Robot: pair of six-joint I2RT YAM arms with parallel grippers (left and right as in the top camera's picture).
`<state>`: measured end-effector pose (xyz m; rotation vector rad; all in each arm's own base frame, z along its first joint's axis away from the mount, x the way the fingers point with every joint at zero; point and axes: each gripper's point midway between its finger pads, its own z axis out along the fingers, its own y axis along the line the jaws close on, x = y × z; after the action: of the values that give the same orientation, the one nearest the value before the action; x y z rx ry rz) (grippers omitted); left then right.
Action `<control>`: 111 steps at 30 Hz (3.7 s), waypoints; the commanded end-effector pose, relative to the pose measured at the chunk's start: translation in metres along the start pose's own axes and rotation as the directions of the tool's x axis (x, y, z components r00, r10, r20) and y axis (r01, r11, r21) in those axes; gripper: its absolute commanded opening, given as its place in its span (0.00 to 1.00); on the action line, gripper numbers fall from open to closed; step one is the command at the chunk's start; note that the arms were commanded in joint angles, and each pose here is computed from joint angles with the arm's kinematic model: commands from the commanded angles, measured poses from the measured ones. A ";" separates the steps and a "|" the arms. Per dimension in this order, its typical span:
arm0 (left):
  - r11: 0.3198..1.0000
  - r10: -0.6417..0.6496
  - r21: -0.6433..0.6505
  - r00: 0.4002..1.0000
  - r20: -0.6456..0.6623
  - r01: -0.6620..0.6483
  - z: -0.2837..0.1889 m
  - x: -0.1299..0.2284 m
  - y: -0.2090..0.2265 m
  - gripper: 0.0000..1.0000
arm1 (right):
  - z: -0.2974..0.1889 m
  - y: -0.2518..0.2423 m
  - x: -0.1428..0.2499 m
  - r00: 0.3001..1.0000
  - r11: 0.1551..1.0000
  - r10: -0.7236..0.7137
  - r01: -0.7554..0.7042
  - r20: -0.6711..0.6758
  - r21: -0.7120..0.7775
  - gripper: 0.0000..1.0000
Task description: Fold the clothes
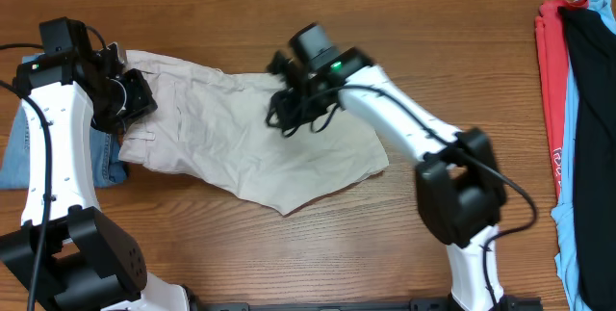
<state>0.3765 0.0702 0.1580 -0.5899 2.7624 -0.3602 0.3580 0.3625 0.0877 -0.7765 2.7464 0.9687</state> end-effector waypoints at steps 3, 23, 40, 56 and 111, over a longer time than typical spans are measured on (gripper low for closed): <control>0.988 0.040 0.151 0.999 0.022 -0.043 -0.015 -0.004 -0.033 0.04 | 0.039 0.008 0.010 0.999 0.998 -0.018 0.015 -0.048 -0.063 0.32; 0.944 0.076 0.312 0.990 0.115 -0.109 -0.060 0.000 -0.071 0.05 | 0.094 0.029 0.018 0.997 0.976 -0.004 -0.014 -0.081 -0.219 0.33; 0.954 0.176 0.230 0.980 0.089 -0.192 -0.045 0.016 -0.092 0.06 | 0.033 -0.002 -0.012 0.994 0.993 0.110 -0.110 -0.015 -0.031 0.39; 0.975 0.193 0.095 0.978 0.081 -0.200 -0.025 0.029 -0.123 0.05 | -0.124 -0.155 0.054 0.880 0.770 0.474 -0.428 0.025 0.473 0.42; 0.954 0.250 0.174 0.968 -0.007 -0.245 0.018 0.092 -0.223 0.06 | -0.043 -0.183 0.165 0.815 0.754 0.555 -0.408 -0.168 0.514 0.47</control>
<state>0.3813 -0.1489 0.1755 -0.1796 2.7743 -0.4618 0.3319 0.1501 0.0009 -0.1273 3.2598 0.2376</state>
